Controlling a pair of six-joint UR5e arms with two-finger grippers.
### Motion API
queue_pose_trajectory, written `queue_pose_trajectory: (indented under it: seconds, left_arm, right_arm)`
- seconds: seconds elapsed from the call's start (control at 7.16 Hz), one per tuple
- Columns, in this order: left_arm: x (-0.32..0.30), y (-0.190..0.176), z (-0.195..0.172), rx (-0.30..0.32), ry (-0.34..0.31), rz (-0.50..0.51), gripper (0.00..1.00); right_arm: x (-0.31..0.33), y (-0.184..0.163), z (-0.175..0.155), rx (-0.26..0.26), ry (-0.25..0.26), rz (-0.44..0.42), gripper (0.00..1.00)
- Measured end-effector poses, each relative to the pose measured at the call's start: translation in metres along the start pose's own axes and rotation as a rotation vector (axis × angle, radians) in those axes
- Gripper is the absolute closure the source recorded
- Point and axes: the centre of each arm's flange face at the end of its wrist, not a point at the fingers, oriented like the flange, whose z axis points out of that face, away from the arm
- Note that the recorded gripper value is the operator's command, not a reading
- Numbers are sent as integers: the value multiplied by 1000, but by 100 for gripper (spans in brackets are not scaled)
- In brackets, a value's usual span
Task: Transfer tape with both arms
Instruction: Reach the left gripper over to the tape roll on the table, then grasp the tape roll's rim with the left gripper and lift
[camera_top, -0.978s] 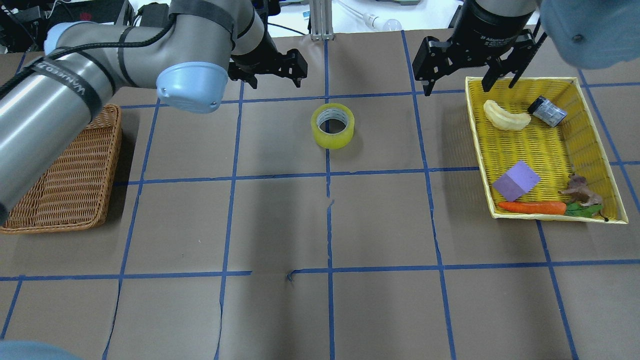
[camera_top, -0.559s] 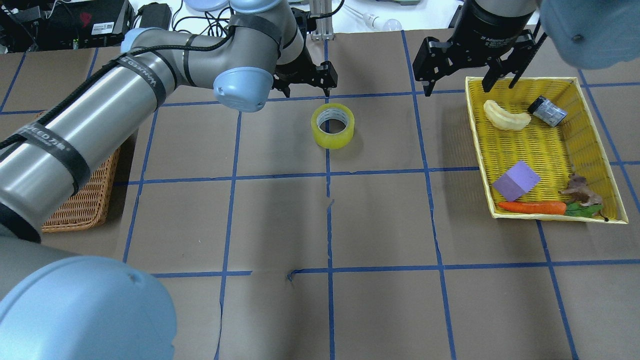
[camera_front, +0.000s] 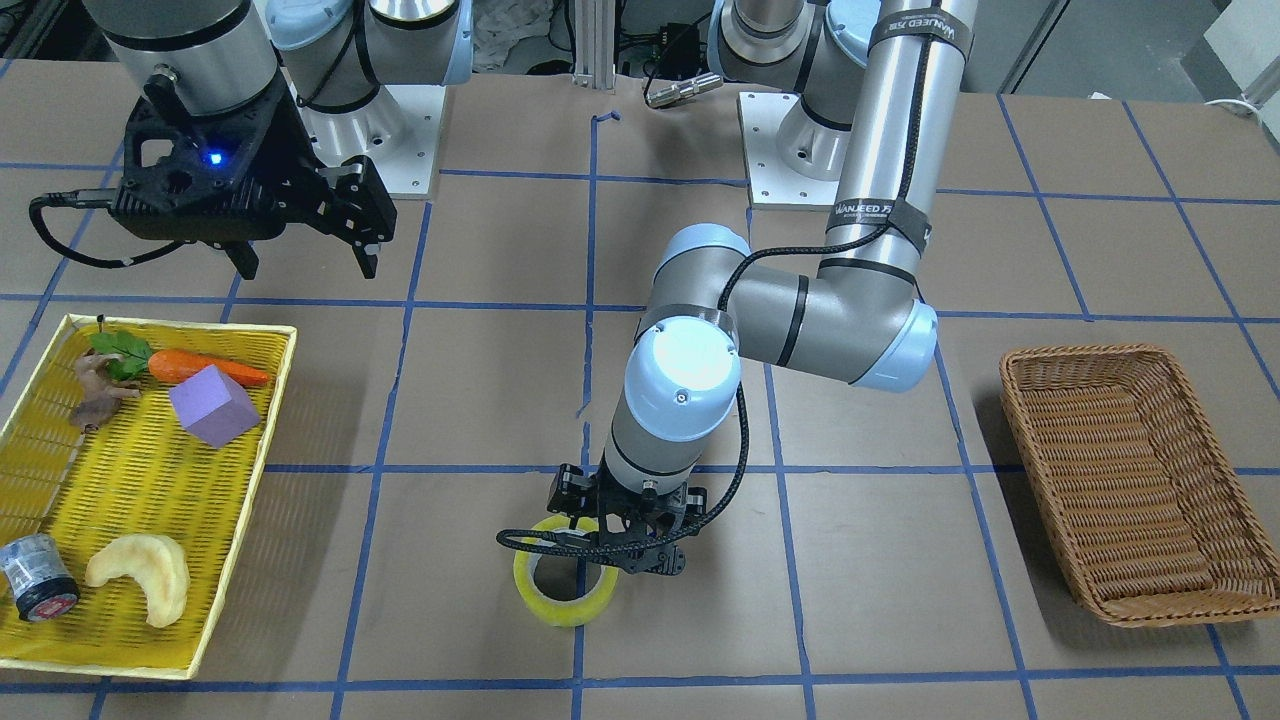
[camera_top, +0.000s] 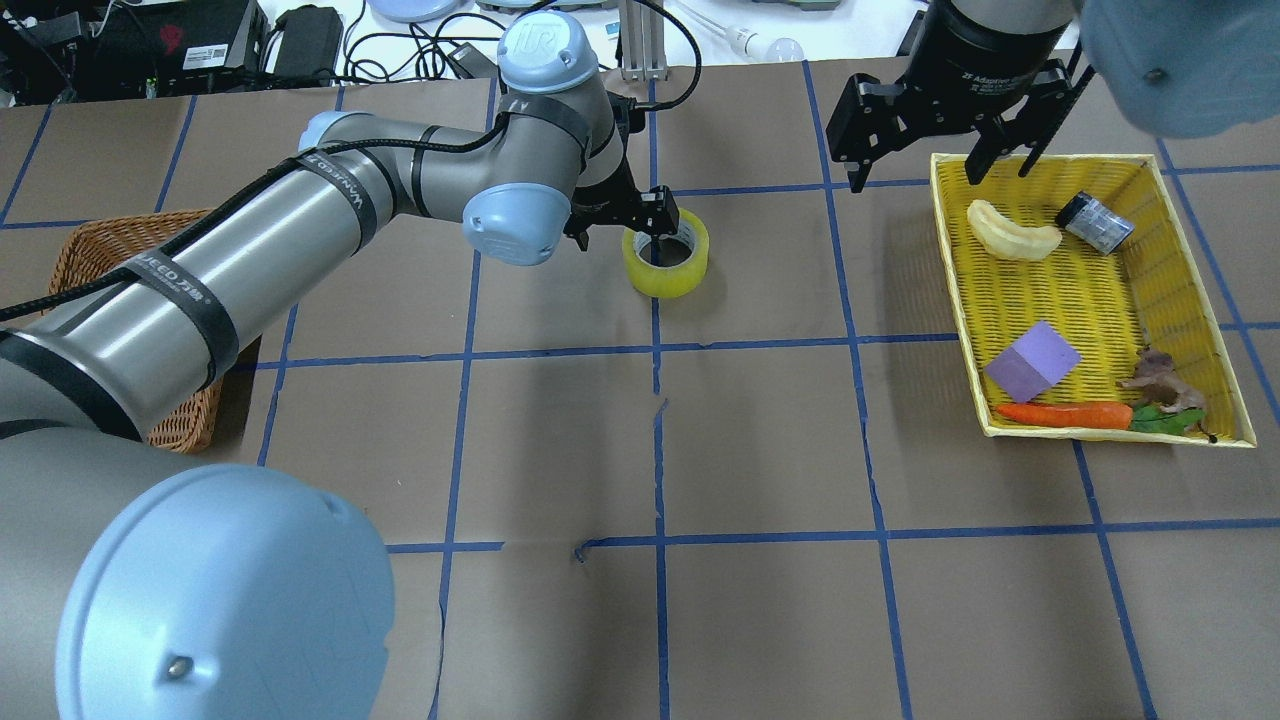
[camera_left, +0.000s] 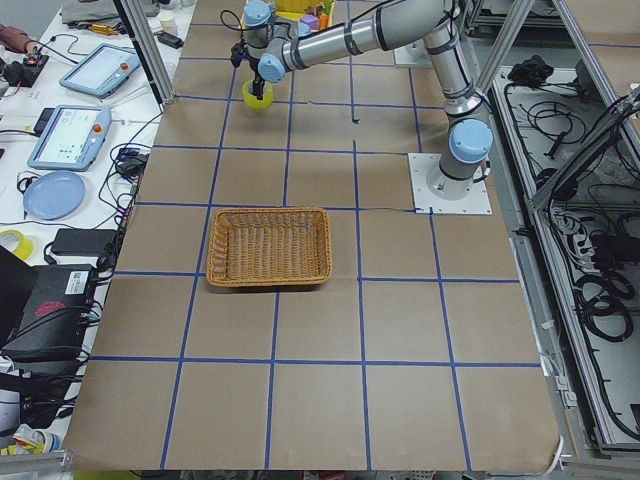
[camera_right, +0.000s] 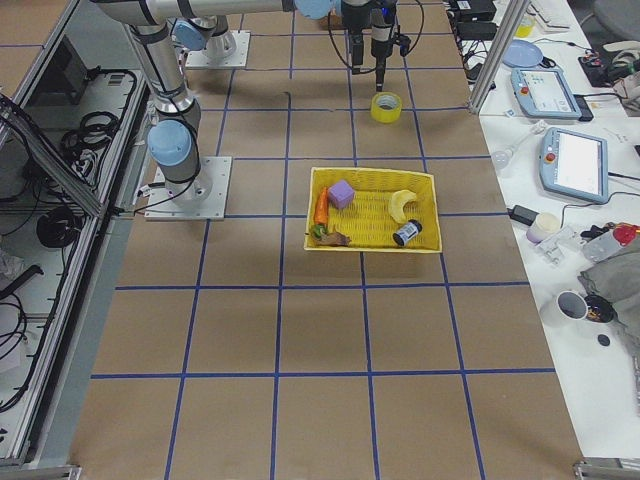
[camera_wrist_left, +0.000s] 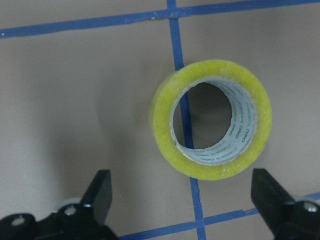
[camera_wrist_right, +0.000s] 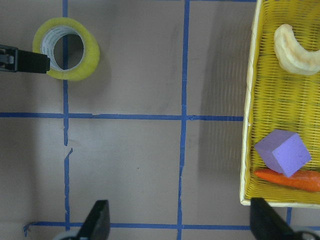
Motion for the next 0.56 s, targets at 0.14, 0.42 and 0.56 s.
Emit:
queue_pose_trajectory:
  seconds: [0.14, 0.42, 0.56]
  left_arm:
    - [-1, -5, 8, 14, 1, 1, 0]
    - [-1, -20, 20, 40, 3, 3, 0]
    - [-1, -26, 29, 40, 3, 2, 1]
  right_arm:
    - [0, 0, 0, 0, 0, 0, 0]
    - [0, 0, 0, 0, -1, 0, 0]
    - [0, 0, 0, 1, -2, 0, 0]
